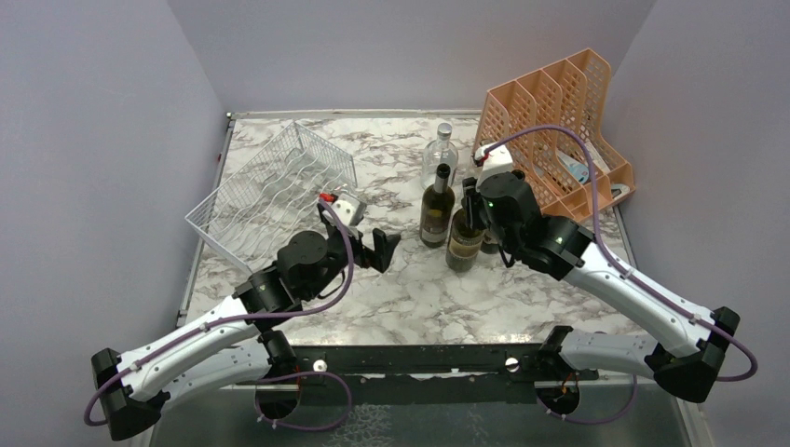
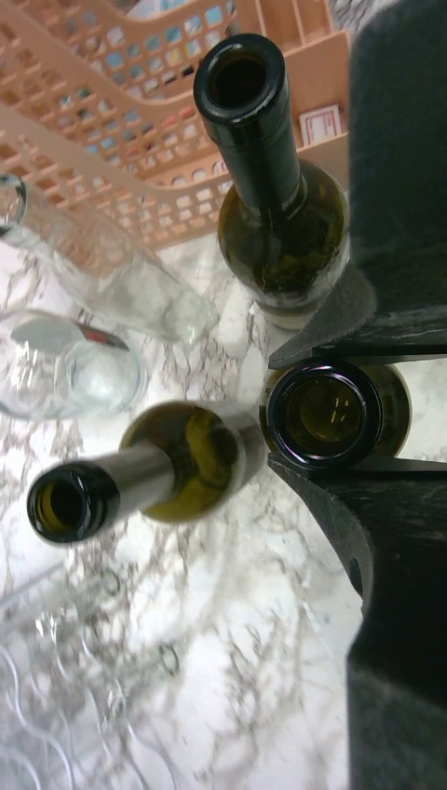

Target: Put the wine bottle on the wine rack

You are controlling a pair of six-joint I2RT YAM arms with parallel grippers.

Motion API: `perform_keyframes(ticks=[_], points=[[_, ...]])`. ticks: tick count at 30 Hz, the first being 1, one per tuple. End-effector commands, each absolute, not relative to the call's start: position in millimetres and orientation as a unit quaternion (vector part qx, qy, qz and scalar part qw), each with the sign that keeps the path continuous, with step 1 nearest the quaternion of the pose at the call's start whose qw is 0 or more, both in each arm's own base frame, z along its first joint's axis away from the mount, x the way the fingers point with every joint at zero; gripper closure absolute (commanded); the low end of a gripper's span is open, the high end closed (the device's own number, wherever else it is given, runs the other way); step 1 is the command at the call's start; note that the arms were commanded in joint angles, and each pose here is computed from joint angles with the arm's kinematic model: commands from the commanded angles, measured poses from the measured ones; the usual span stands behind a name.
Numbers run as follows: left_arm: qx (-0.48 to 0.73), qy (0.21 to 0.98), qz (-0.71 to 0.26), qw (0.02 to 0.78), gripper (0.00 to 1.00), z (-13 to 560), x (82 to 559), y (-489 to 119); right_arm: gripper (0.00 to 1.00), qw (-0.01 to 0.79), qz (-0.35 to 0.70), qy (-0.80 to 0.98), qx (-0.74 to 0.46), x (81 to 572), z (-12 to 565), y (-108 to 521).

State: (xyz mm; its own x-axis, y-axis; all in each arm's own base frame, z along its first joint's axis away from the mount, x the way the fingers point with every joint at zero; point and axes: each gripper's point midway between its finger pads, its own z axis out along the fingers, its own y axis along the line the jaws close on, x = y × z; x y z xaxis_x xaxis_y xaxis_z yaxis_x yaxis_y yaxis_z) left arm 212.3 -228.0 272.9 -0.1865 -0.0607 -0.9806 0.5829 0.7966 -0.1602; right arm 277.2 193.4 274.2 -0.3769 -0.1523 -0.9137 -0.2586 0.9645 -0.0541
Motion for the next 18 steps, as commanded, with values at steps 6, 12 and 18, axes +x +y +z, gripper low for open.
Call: perform_keyframes(ticks=[6,12,18], points=[[0.241,0.686,-0.405,0.554,0.01,245,190,-300,0.99,0.546,0.225,0.78,-0.205,241,320,240],[0.297,0.685,-0.411,0.522,0.01,213,182,-319,0.99,0.541,0.278,0.762,-0.222,230,334,257],[0.34,0.674,-0.416,0.506,0.01,198,173,-325,0.99,0.539,0.326,0.742,-0.229,218,353,267]])
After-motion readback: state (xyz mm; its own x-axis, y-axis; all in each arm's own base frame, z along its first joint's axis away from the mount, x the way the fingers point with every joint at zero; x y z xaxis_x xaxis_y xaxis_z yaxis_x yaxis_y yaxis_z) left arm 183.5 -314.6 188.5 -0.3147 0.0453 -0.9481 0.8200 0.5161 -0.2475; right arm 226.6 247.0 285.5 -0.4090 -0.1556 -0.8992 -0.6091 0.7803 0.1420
